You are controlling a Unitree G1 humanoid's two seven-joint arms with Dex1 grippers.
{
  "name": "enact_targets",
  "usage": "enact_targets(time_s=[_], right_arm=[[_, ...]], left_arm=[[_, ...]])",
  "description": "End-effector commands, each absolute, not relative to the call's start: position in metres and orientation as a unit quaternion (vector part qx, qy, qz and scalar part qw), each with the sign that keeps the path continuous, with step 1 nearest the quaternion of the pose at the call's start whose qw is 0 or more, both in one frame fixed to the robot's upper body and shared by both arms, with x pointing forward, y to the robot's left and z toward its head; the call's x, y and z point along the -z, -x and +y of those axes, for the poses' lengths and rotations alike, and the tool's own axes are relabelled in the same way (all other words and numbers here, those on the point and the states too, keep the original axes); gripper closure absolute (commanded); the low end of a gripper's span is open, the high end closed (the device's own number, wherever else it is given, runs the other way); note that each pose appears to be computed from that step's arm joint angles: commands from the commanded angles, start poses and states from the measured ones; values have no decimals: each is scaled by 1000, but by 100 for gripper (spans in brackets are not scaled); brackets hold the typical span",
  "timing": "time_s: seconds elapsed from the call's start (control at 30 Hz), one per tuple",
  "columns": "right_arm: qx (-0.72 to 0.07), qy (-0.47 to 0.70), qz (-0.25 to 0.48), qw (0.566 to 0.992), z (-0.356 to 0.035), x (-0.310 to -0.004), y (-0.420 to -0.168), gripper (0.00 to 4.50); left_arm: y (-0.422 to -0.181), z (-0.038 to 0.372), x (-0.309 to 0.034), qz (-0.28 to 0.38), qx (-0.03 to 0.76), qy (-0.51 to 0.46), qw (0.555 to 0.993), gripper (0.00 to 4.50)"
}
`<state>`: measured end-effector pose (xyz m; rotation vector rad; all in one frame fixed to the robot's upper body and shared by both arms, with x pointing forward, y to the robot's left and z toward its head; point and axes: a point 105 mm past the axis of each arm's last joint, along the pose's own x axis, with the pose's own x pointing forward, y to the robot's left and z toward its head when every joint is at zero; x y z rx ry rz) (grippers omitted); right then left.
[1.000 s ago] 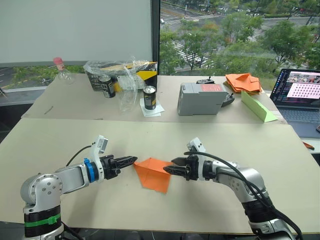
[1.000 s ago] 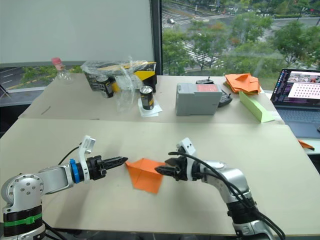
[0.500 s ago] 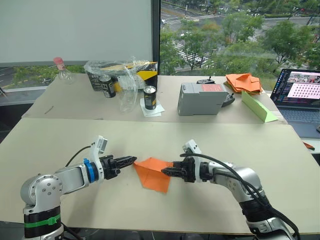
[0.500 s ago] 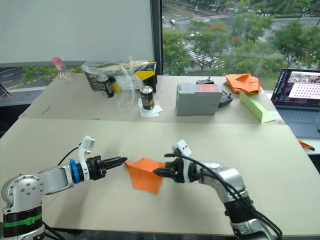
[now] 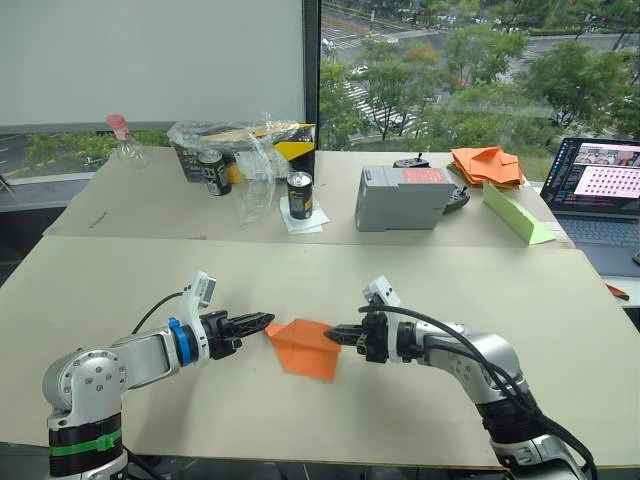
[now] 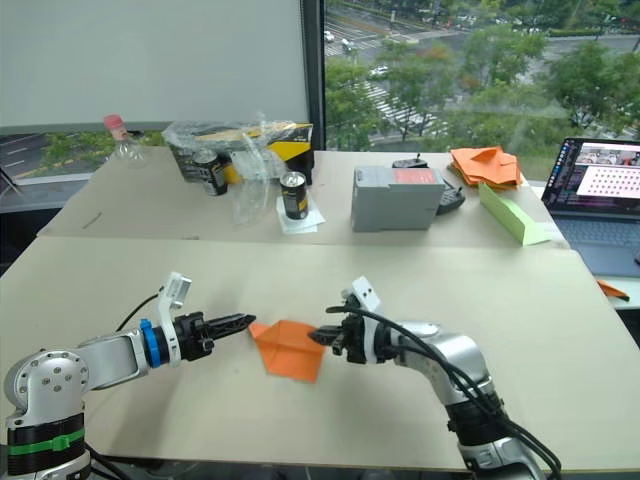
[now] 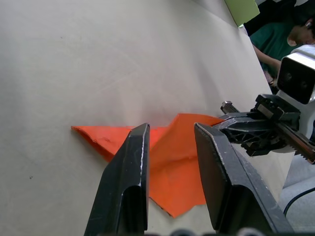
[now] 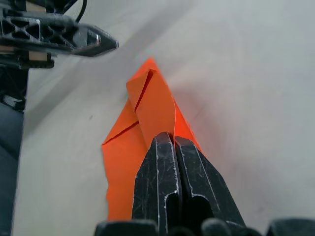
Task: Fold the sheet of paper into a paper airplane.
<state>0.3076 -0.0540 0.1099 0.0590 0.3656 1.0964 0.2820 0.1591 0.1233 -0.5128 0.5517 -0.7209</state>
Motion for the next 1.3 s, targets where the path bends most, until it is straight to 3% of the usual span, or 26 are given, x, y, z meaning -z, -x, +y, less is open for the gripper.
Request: enact_targets(time_s=[0.03, 0.13, 0.33, 0.5, 0.63, 0.73, 1.0, 1.13, 1.27, 1.3], right_arm=[[-503, 60, 26, 862, -52, -156, -322, 448], [-491, 162, -62, 854, -51, -169, -325, 448], [-472, 357, -199, 781, -46, -167, -317, 448], [-465, 448, -217, 732, -49, -144, -318, 448], [-503, 462, -199, 703, -53, -124, -308, 448], [-523, 447, -186, 702, -54, -119, -303, 448], [-580, 345, -154, 721, -49, -128, -284, 188], [-581, 260, -140, 759, -48, -149, -287, 188], [-540, 164, -116, 817, -49, -171, -308, 188], [-526, 146, -109, 831, -50, -173, -314, 238]], left_arm=[[-282, 160, -132, 246, 350, 240, 871, 298], [-282, 161, -131, 247, 349, 240, 871, 298], [-283, 162, -131, 249, 348, 240, 871, 298], [-283, 162, -132, 249, 349, 240, 871, 298], [-282, 162, -131, 250, 349, 239, 871, 298], [-283, 162, -131, 251, 348, 239, 871, 298], [-284, 160, -130, 251, 350, 240, 870, 298], [-284, 160, -129, 251, 350, 240, 870, 298], [-284, 160, -129, 252, 351, 239, 870, 298], [-284, 159, -129, 252, 351, 239, 870, 298]])
